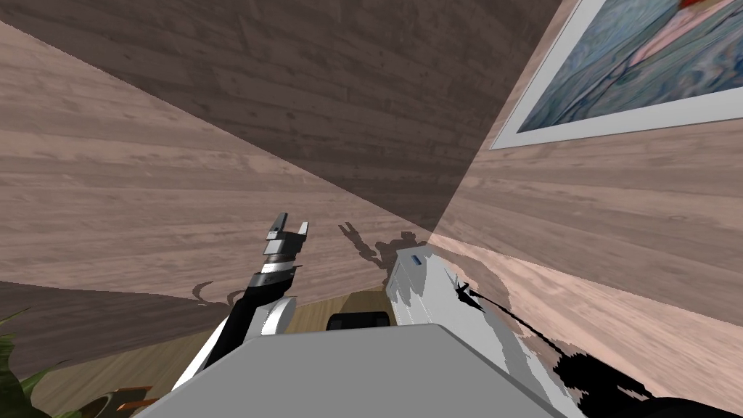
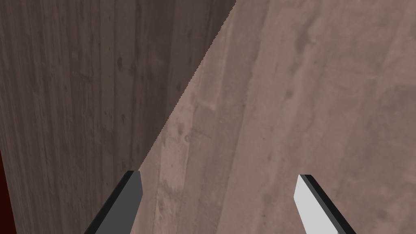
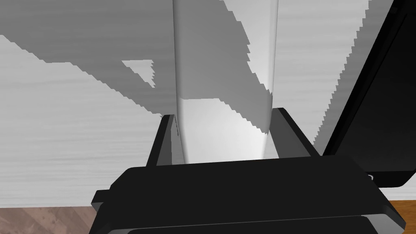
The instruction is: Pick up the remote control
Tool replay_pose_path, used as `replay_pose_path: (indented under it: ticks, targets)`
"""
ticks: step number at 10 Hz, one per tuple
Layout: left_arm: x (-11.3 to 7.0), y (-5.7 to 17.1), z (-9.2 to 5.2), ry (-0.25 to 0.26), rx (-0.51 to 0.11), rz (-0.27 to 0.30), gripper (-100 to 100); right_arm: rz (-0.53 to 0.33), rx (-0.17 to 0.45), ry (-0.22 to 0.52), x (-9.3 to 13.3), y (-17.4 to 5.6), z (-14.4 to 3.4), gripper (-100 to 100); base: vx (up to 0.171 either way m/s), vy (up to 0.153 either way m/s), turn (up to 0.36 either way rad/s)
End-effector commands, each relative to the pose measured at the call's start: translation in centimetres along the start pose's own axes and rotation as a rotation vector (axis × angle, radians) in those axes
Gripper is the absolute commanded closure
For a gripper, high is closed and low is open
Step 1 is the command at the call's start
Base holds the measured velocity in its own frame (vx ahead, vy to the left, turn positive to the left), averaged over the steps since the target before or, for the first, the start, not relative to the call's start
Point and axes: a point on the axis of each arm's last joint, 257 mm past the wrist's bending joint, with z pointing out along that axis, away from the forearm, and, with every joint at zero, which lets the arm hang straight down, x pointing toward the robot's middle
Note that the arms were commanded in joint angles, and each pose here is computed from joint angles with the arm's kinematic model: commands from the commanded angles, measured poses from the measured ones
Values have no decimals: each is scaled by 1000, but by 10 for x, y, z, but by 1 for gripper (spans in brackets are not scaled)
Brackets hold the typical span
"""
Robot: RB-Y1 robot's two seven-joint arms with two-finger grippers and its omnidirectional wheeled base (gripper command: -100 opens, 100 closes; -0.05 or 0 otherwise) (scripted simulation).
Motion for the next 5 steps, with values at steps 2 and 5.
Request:
replay_pose_path:
  ticks: [2, 5]
  targets:
    - [0, 0, 0, 0, 0, 0, 0, 14, -18, 20, 1, -5, -3, 100, -54, -50, 53]
    - [0, 0, 0, 0, 0, 0, 0, 21, -13, -1, -15, -16, -1, 100, -49, -46, 33]
